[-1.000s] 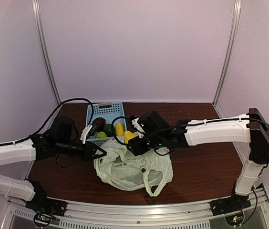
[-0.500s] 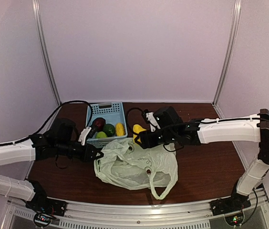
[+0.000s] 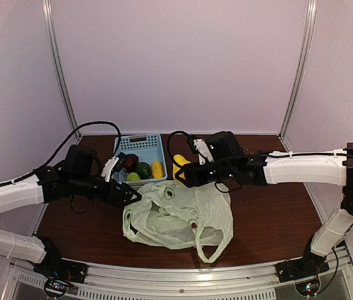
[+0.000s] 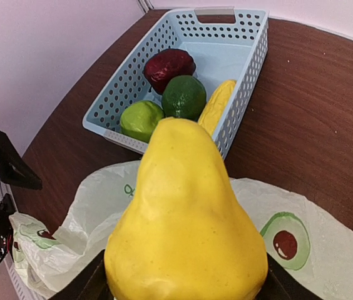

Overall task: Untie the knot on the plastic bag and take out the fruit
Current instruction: Place the fake fruit in the bin.

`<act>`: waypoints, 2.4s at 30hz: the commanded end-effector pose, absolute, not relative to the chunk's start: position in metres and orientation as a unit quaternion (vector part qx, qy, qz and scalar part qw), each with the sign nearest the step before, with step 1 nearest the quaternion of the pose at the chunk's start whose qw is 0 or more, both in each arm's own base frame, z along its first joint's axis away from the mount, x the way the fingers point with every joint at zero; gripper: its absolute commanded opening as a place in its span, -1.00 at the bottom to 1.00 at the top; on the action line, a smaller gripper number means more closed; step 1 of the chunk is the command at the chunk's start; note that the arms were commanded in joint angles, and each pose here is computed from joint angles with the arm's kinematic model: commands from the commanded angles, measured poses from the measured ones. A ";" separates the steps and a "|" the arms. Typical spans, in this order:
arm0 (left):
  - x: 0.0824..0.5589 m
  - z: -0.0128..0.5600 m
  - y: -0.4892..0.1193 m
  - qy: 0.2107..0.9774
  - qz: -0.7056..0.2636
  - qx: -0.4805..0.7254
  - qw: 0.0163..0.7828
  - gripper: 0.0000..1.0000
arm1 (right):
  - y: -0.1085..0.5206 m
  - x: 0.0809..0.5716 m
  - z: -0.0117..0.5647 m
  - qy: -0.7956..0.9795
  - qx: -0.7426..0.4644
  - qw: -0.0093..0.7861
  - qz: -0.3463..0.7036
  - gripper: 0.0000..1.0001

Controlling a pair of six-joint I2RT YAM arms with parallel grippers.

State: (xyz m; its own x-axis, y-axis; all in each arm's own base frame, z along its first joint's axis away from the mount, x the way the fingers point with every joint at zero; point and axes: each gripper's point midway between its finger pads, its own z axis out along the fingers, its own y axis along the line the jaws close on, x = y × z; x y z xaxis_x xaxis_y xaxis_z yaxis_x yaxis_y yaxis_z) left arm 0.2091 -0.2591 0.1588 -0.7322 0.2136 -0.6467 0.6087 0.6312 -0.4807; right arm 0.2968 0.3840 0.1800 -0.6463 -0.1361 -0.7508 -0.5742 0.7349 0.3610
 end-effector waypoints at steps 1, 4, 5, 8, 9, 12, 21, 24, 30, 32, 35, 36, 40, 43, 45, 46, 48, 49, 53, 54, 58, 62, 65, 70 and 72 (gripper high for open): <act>0.234 0.204 -0.246 0.843 -0.363 0.235 0.321 0.82 | 0.398 0.306 0.221 0.833 -0.219 0.412 0.298 0.35; 0.255 0.216 -0.221 0.847 -0.359 0.212 0.332 0.88 | 0.411 0.314 0.226 0.831 -0.225 0.424 0.281 0.34; 0.263 0.219 -0.209 0.849 -0.354 0.200 0.337 0.89 | 0.417 0.315 0.228 0.830 -0.229 0.426 0.277 0.34; 0.288 0.221 -0.171 0.865 -0.314 0.168 0.353 0.92 | 0.431 0.326 0.231 0.829 -0.231 0.440 0.258 0.34; 0.294 0.220 -0.160 0.871 -0.298 0.159 0.357 0.92 | 0.436 0.330 0.231 0.829 -0.230 0.441 0.256 0.34; 0.314 0.221 -0.133 0.879 -0.257 0.135 0.377 0.92 | 0.451 0.344 0.227 0.831 -0.231 0.442 0.244 0.34; 0.335 0.219 -0.082 0.887 -0.124 0.077 0.439 0.92 | 0.484 0.384 0.198 0.841 -0.237 0.446 0.195 0.34; 0.332 0.223 -0.075 0.883 -0.106 0.073 0.452 0.92 | 0.493 0.397 0.188 0.842 -0.230 0.449 0.190 0.34; 0.332 0.229 -0.071 0.879 -0.093 0.074 0.462 0.92 | 0.504 0.427 0.163 0.850 -0.199 0.448 0.194 0.34; 0.332 0.230 -0.070 0.879 -0.090 0.075 0.463 0.92 | 0.505 0.436 0.158 0.851 -0.192 0.449 0.194 0.34; 0.330 0.230 -0.071 0.878 -0.092 0.076 0.464 0.92 | 0.504 0.445 0.149 0.854 -0.186 0.449 0.189 0.34; 0.330 0.230 -0.071 0.878 -0.092 0.076 0.464 0.92 | 0.504 0.448 0.146 0.854 -0.184 0.448 0.188 0.35; 0.330 0.233 -0.069 0.877 -0.087 0.076 0.467 0.92 | 0.500 0.453 0.134 0.861 -0.174 0.439 0.187 0.42; 0.330 0.234 -0.068 0.875 -0.086 0.076 0.470 0.93 | 0.501 0.455 0.127 0.863 -0.172 0.434 0.193 0.50; 0.329 0.233 -0.069 0.875 -0.087 0.077 0.469 0.93 | 0.503 0.455 0.124 0.864 -0.172 0.430 0.199 0.56; 0.329 0.233 -0.069 0.876 -0.088 0.078 0.468 0.93 | 0.504 0.455 0.123 0.864 -0.171 0.428 0.201 0.60; 0.329 0.233 -0.069 0.876 -0.086 0.079 0.469 0.93 | 0.504 0.455 0.122 0.865 -0.173 0.425 0.204 0.71; 0.329 0.233 -0.068 0.876 -0.085 0.078 0.469 0.93 | 0.504 0.455 0.122 0.865 -0.173 0.425 0.204 0.73; 0.328 0.234 -0.068 0.875 -0.085 0.079 0.470 0.93 | 0.503 0.455 0.128 0.862 -0.176 0.428 0.206 0.84; 0.328 0.234 -0.069 0.875 -0.086 0.079 0.470 0.93 | 0.503 0.455 0.131 0.861 -0.176 0.430 0.207 0.85; 0.328 0.235 -0.069 0.874 -0.087 0.080 0.471 0.93 | 0.503 0.454 0.144 0.856 -0.178 0.437 0.210 0.88; 0.327 0.237 -0.068 0.873 -0.084 0.077 0.475 0.93 | 0.499 0.452 0.160 0.851 -0.174 0.446 0.217 0.88; 0.326 0.241 -0.067 0.870 -0.085 0.076 0.480 0.93 | 0.495 0.448 0.173 0.845 -0.170 0.454 0.225 0.88; 0.324 0.243 -0.064 0.868 -0.077 0.071 0.486 0.93 | 0.475 0.434 0.208 0.834 -0.158 0.472 0.236 0.88; 0.323 0.246 -0.066 0.865 -0.083 0.075 0.489 0.95 | 0.461 0.427 0.218 0.831 -0.150 0.480 0.236 0.88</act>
